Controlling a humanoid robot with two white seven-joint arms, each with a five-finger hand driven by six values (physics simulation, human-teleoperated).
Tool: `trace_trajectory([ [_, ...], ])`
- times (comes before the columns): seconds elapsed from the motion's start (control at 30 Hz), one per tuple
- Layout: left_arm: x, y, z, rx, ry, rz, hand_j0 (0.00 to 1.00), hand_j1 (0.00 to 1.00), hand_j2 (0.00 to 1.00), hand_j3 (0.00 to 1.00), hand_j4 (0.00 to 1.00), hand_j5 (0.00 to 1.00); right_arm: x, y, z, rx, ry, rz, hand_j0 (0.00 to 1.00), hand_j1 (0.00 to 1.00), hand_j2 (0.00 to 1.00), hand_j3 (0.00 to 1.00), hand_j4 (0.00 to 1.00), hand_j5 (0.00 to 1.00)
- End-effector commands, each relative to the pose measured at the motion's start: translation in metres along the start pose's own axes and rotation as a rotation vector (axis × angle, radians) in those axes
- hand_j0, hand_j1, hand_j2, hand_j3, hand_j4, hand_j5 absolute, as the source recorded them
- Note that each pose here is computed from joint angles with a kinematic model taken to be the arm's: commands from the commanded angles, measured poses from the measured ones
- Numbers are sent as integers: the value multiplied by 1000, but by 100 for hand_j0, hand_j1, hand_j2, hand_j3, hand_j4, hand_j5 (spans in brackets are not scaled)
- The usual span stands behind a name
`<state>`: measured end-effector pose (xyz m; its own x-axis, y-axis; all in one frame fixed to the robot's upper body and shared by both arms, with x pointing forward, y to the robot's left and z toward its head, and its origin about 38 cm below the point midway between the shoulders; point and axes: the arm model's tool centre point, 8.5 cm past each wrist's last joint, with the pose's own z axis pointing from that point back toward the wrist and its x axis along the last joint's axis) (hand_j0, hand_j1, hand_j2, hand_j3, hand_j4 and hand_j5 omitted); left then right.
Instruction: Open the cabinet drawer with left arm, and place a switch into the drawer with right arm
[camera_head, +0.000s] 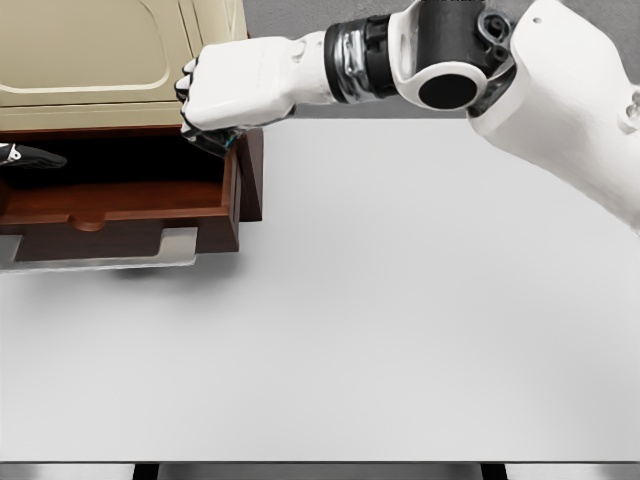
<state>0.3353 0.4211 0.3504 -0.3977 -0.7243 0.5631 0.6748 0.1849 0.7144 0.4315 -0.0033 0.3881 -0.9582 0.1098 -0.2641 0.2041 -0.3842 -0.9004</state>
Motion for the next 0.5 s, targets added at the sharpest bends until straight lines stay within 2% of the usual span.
trace_trajectory([
  [0.0,0,0,-1,1,-2,5,100,100,100,100,100,100,8,-6,-32,-8,-20,-42,27,27,27,27,27,27],
  [0.07,0,0,-1,-2,4,-4,100,100,100,100,100,100,4,-11,-50,3,-23,-56,27,27,27,27,27,27],
  [0.2,0,0,-1,-4,6,-7,100,100,100,100,100,100,11,-19,-66,4,-44,-52,31,31,31,31,31,31],
  [0.3,0,0,0,-4,8,-12,100,100,100,100,100,100,10,-24,-74,4,-43,-55,37,37,37,37,37,37],
  [0.37,-1,-1,-1,-6,8,-11,100,100,100,100,100,100,13,-28,-79,3,-49,-50,51,51,51,51,51,51],
  [0.47,-1,0,-1,-6,9,-12,100,100,100,100,100,100,3,-23,-86,21,-27,-80,53,53,53,53,53,53],
])
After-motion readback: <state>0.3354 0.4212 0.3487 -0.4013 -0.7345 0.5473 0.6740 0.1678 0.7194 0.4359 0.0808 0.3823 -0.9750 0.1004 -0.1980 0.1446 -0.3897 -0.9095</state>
